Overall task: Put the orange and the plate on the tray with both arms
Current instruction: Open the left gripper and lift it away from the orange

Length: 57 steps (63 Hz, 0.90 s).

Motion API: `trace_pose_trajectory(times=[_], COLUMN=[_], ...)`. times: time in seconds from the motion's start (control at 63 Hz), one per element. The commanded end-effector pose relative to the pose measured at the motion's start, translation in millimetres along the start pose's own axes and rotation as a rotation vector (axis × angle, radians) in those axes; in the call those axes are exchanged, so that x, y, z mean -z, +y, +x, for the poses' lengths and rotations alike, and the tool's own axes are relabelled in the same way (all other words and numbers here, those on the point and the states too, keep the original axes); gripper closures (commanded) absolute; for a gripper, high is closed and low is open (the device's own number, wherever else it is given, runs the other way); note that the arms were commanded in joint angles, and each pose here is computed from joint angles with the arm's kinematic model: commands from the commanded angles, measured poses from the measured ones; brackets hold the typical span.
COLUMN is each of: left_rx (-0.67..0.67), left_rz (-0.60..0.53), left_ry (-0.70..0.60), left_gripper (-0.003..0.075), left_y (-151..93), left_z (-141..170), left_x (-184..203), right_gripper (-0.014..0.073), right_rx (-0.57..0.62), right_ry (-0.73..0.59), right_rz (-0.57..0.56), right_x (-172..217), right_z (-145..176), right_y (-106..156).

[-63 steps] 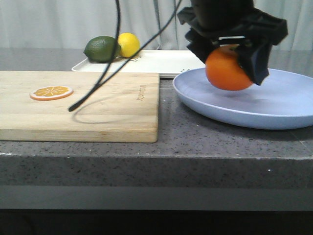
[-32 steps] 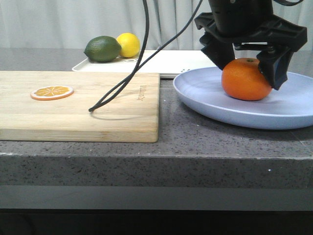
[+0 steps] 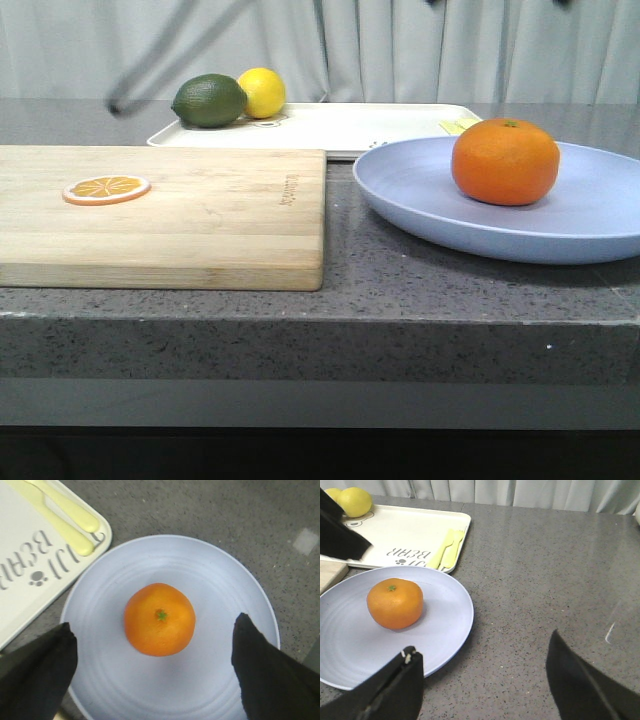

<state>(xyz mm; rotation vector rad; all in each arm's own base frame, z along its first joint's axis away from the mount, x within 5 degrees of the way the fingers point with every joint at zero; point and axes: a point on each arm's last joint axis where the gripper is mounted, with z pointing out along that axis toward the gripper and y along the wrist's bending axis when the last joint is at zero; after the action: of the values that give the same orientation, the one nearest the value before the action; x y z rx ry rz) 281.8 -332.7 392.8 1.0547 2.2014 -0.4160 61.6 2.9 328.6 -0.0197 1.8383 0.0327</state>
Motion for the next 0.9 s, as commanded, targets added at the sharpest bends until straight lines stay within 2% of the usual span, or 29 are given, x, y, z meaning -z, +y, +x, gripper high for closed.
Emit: trace_pose_trajectory(times=[0.0,0.127,0.301,0.587,0.73,0.888], left_rx=[0.034,0.059,0.098,0.181,0.201,0.203], left_rz=[-0.025,-0.055,-0.100,-0.158,-0.177,-0.185], left_ry=[-0.160,-0.197,-0.233,-0.207,-0.207,-0.233], left_gripper=[0.0120,0.0120,0.0120,0.0120,0.0120,0.0120], left_y=[11,22,33,38,34,28], left_z=[-5,17,64,151,191,216], left_x=[69,102,137,167,178,187], right_gripper=[0.0063,0.0063,0.0063,0.0063,0.0063,0.0063], right_rx=[0.022,0.022,0.022,0.022,0.021,0.000], right_ry=[-0.096,-0.097,-0.096,-0.081,-0.019,0.082], right_rz=[0.015,0.015,0.015,0.014,0.012,0.011], right_x=[2,2,2,2,2,-6], right_z=[-16,-16,-16,-15,-9,-4], right_y=[-1,-1,-1,-1,-1,-1])
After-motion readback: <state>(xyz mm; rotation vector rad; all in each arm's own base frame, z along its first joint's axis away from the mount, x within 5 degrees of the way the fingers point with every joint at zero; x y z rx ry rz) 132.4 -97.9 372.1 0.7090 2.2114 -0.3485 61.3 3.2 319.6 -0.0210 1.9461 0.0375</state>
